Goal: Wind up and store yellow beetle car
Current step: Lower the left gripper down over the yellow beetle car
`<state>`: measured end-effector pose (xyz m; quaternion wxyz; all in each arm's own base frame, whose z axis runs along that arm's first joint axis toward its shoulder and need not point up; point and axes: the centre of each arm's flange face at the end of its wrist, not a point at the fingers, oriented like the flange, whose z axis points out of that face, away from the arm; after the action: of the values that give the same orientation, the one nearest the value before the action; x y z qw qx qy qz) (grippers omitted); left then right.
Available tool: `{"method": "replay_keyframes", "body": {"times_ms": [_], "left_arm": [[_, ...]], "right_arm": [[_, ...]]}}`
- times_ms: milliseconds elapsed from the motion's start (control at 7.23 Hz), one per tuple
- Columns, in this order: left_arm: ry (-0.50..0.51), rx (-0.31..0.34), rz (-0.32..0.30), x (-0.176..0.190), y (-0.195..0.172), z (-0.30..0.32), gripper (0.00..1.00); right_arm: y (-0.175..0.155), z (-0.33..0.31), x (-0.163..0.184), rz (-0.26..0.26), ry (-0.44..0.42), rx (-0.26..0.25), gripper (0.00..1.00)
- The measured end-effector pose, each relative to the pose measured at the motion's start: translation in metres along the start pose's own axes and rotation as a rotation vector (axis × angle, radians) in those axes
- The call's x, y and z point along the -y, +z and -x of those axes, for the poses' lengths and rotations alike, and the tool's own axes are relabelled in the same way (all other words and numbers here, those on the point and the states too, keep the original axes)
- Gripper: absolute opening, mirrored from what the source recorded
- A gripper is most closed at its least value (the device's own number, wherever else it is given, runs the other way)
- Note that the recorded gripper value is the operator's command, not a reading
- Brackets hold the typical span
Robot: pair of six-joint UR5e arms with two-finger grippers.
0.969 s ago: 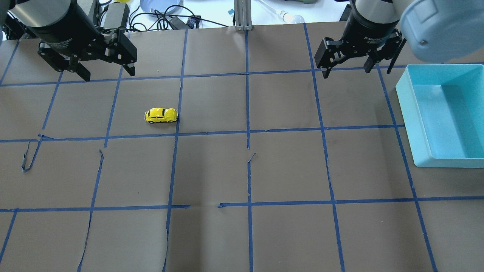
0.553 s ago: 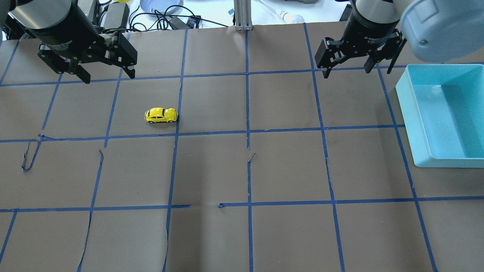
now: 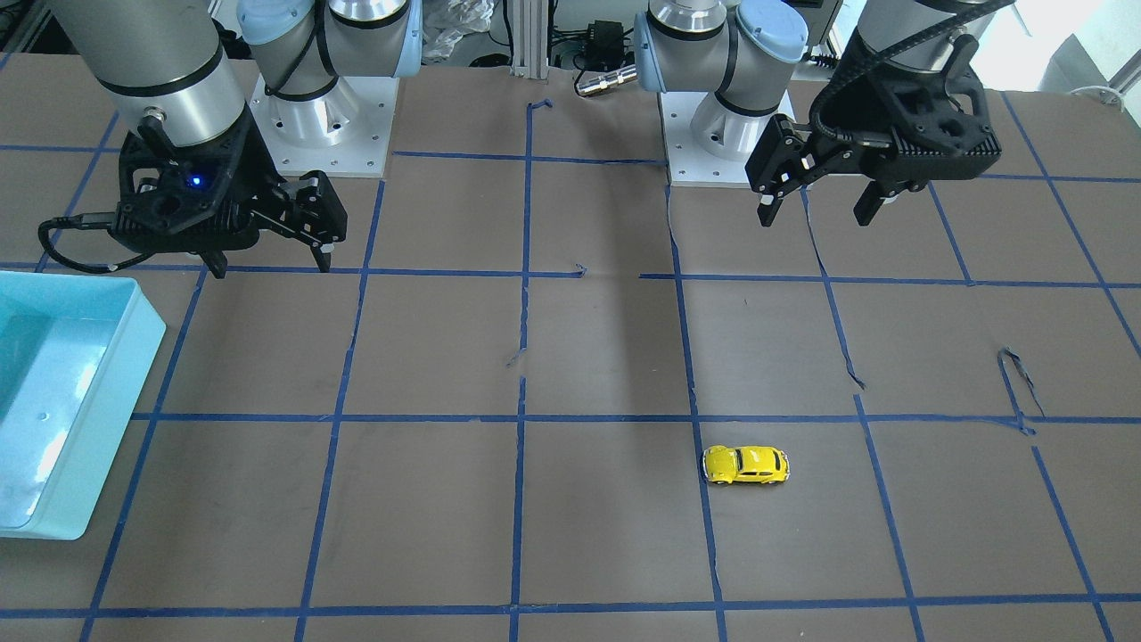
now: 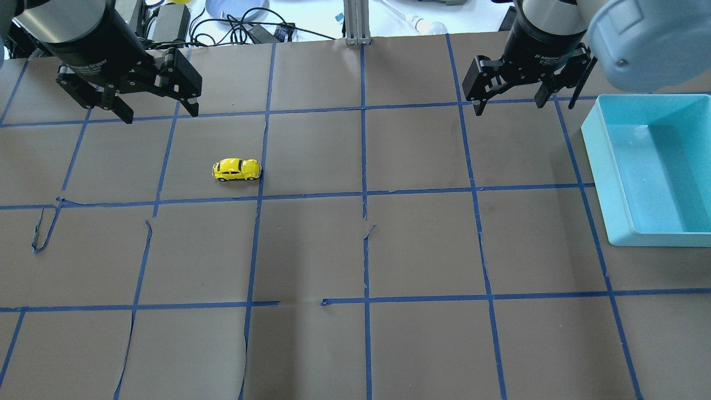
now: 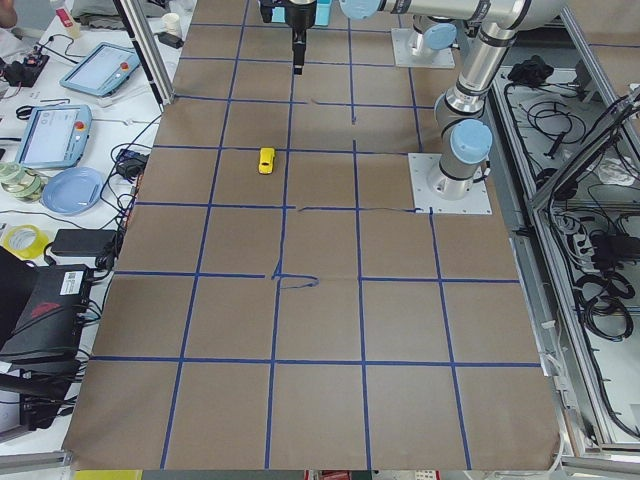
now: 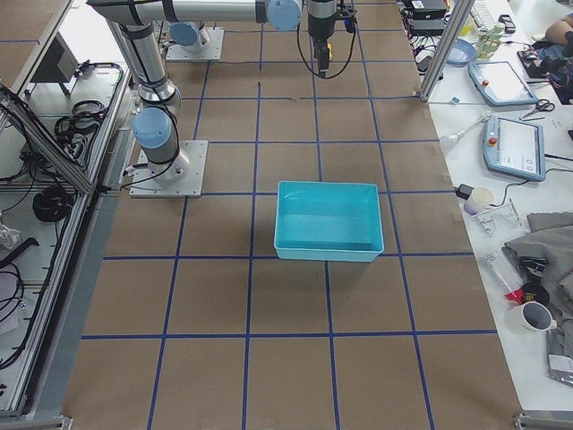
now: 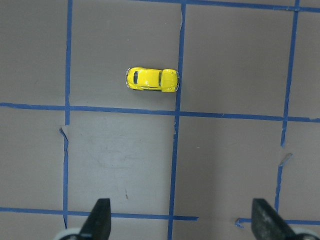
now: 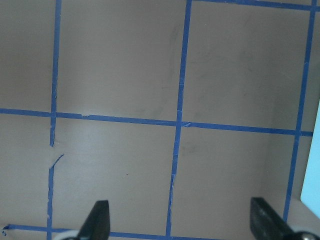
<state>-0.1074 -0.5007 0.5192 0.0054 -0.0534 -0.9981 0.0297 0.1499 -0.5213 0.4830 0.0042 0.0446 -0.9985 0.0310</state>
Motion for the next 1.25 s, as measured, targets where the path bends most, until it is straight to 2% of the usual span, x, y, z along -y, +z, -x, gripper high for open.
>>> {"method": "replay_keyframes", "body": {"times_ms": [277, 692, 830, 1245], "left_arm": [[0.235, -0.020, 0.034, 0.029, 0.046, 0.007, 0.96], [0.533, -0.015, 0.027, 0.080, 0.131, 0.018, 0.94], [0.667, -0.009, 0.022, 0.091, 0.162, 0.021, 0.93], [1.055, 0.024, 0.013, 0.094, 0.238, 0.025, 0.91]], "right_arm": [[0.000, 0.000, 0.000, -0.001, 0.000, 0.000, 1.00], [-0.001, 0.000, 0.000, -0.001, -0.001, 0.000, 1.00], [-0.001, 0.000, 0.000, -0.001, -0.001, 0.000, 1.00], [-0.001, 0.001, 0.000, -0.003, 0.000, 0.001, 1.00]]}}
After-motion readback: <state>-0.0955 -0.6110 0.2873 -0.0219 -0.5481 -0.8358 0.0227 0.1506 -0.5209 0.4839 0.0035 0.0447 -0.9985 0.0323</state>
